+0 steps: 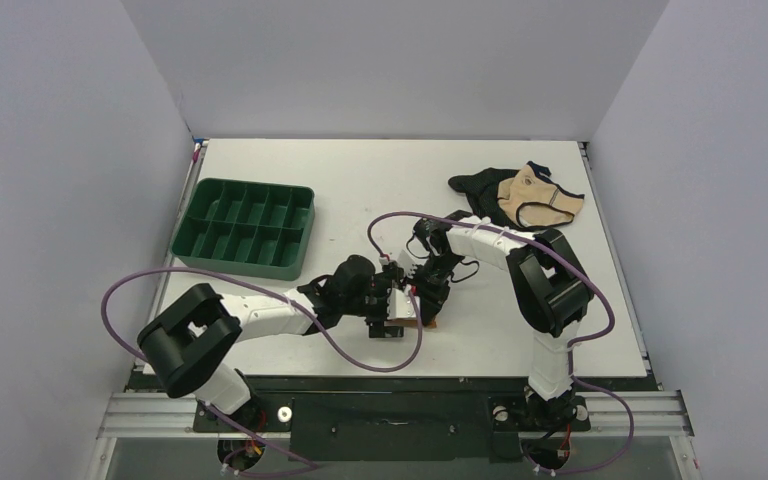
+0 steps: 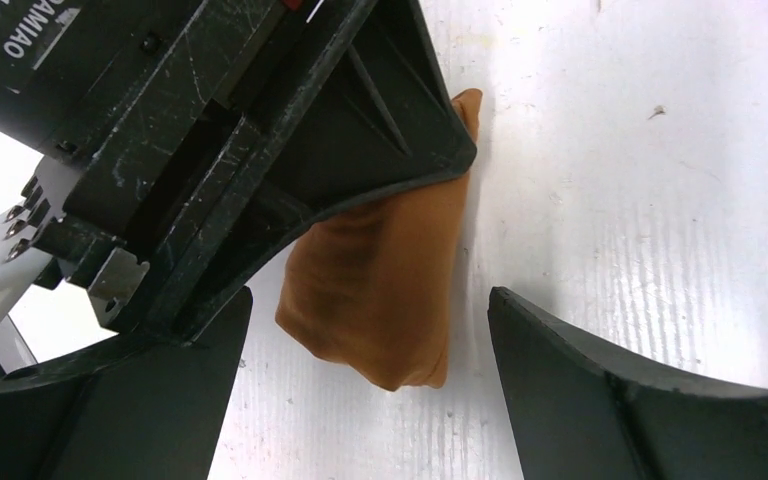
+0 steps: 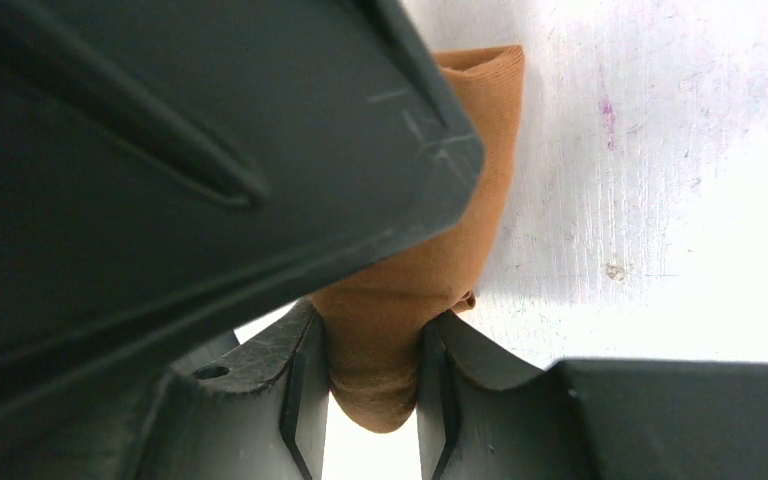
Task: Roll the underwear
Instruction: Roll the underwear to the center of the board.
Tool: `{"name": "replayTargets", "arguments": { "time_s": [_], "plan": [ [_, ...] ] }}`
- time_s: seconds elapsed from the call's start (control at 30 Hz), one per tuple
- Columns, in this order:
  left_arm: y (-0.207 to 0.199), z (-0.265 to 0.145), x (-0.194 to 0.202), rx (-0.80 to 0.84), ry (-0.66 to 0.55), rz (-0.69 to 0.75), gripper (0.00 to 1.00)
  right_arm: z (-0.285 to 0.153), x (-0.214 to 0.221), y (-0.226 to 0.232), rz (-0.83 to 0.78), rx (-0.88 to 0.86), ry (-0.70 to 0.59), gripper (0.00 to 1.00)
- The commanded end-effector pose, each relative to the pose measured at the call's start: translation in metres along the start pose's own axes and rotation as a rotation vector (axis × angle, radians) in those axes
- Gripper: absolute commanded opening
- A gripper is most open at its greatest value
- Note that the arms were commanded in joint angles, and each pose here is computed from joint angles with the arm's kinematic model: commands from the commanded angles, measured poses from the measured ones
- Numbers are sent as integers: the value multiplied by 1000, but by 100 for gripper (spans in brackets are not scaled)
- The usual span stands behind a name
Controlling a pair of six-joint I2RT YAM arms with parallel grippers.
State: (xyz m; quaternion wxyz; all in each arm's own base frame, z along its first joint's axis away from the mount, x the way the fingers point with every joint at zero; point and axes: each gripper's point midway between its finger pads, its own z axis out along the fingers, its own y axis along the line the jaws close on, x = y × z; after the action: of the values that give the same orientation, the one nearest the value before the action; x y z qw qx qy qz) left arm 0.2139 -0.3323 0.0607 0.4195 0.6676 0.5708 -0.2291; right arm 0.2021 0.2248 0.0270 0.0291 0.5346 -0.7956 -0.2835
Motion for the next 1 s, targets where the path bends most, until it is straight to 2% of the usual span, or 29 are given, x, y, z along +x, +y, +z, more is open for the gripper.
{"name": "replayTargets", "arguments": {
  "time_s": [0.0, 0.47, 0.97],
  "plan": [
    [14, 8, -11, -55, -47, 52, 87, 10, 6, -18, -23, 23, 22, 0],
    [2, 33, 0, 39, -40, -8, 78, 9, 7, -14, -18, -15, 10, 0],
    [-5, 47, 1, 71, -64, -7, 82, 6, 4, -10, -6, -73, -22, 0]
  ]
}}
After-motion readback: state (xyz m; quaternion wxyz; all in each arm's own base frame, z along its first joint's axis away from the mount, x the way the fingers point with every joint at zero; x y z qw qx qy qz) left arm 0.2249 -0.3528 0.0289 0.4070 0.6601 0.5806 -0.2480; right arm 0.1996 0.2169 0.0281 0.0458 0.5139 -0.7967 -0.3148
